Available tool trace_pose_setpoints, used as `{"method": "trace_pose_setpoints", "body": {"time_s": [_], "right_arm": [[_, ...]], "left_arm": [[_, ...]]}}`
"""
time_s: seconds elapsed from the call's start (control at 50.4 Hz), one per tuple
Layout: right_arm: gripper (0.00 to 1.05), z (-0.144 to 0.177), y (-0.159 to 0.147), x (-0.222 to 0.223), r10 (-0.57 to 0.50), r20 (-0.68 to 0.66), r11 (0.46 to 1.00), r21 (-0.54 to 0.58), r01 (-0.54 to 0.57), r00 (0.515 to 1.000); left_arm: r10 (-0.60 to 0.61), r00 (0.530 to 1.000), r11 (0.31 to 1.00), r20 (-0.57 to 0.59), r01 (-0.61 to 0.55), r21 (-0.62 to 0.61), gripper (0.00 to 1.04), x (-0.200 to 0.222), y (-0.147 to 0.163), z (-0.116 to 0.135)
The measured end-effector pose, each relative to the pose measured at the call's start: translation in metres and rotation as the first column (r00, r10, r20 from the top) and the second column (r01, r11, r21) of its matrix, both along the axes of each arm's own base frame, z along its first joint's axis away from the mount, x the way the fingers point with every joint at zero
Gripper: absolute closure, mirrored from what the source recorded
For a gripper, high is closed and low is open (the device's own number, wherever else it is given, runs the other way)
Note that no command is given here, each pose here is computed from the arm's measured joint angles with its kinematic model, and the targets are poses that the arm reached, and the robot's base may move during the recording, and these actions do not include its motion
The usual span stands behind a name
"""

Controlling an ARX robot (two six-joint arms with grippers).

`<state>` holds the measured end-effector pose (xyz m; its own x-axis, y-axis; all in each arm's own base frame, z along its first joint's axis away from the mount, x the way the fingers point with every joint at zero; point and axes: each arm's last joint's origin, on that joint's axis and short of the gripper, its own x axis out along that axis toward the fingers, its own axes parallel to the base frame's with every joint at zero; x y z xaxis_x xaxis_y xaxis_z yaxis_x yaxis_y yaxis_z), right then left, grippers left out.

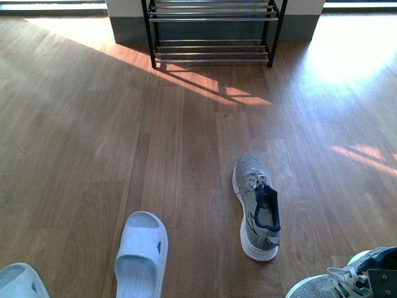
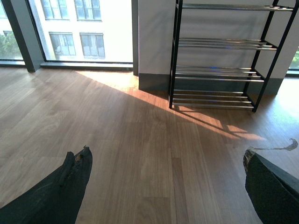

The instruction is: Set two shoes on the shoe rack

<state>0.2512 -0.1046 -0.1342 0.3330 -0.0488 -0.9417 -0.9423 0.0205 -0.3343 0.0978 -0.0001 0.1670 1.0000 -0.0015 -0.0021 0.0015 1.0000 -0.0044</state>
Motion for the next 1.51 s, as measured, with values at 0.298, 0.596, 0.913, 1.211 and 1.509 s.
{"method": "trace_pose_setpoints", "body": {"time_s": [0.298,0.596,0.913,1.211,1.509], "right_arm": [[1.03,0.001,0.002,-0.003,0.003,0.015,1.0,0.001,-0.003,1.0],[1.03,0.041,0.014,-0.004,-0.319,-0.005,0.926,0.213,0.312,0.948],[1.03,0.088,0.014,0.002,-0.64,0.072,0.67,0.54,0.51,0.765],[1.03,0.155,0.027,-0.029,-0.815,-0.087,0.362,0.695,0.622,0.573],[1.03,0.293,0.049,-0.082,-0.922,0.13,0.267,0.895,0.357,0.365]], "left_arm": [[0.0,1.0,1.0,0.0,0.0,0.0,0.09,0.0,0.0,0.0],[0.0,1.0,1.0,0.0,0.0,0.0,0.09,0.0,0.0,0.0],[0.0,1.0,1.0,0.0,0.0,0.0,0.09,0.0,0.0,0.0],[0.0,1.0,1.0,0.0,0.0,0.0,0.09,0.0,0.0,0.0],[0.0,1.0,1.0,0.0,0.0,0.0,0.09,0.0,0.0,0.0]]}}
